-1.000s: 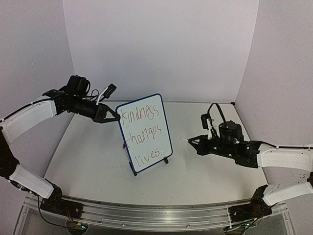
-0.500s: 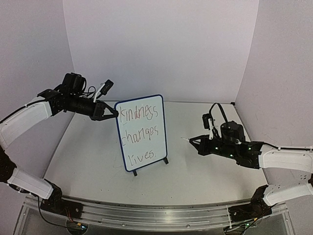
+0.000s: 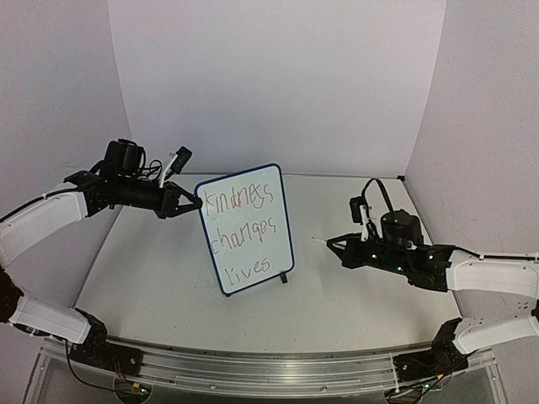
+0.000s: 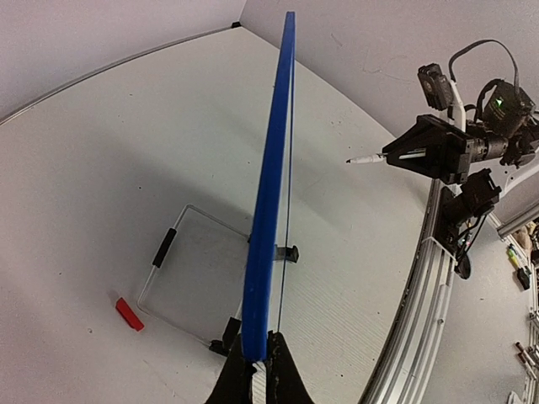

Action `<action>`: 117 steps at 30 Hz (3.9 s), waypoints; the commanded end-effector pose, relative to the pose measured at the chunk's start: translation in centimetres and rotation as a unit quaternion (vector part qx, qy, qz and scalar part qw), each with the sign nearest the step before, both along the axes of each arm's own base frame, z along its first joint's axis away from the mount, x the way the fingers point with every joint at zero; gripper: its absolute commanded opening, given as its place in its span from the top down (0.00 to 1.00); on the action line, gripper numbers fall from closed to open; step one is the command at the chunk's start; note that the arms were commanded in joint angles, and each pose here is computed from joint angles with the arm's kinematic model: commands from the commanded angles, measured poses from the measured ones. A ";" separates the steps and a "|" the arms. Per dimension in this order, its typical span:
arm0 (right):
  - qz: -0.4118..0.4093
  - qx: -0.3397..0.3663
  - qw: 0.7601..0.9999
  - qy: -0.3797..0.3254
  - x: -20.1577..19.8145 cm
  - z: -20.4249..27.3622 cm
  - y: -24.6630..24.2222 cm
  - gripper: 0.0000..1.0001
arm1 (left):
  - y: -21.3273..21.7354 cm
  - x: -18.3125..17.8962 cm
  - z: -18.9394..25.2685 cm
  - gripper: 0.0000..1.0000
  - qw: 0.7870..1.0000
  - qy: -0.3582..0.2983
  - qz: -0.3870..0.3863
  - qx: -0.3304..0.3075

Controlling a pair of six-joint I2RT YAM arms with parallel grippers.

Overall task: Write a sentence on the whiteboard
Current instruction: Write a sentence on the whiteboard, then pick up the pen cap from the center of the board.

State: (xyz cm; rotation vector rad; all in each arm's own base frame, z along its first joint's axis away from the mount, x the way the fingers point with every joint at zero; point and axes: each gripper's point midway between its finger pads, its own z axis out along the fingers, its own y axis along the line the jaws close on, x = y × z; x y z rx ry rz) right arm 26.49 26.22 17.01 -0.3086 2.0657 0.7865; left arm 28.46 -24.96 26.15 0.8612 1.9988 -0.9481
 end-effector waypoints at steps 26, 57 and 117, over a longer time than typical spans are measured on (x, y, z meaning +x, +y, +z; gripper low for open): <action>0.008 0.021 1.000 -0.001 0.0 -0.1 0.5 1.00 | 1.0 0.7 -2.6 0.95 0.999 0.005 0.052 0.004; 0.011 0.031 0.999 -0.007 0.1 0.6 0.8 1.00 | 1.6 -0.2 -4.4 0.48 0.992 0.011 0.098 -0.081; -0.065 0.022 0.998 0.014 1.0 1.1 -4.5 1.00 | 1.2 10.1 -24.1 0.39 0.929 0.168 0.272 0.186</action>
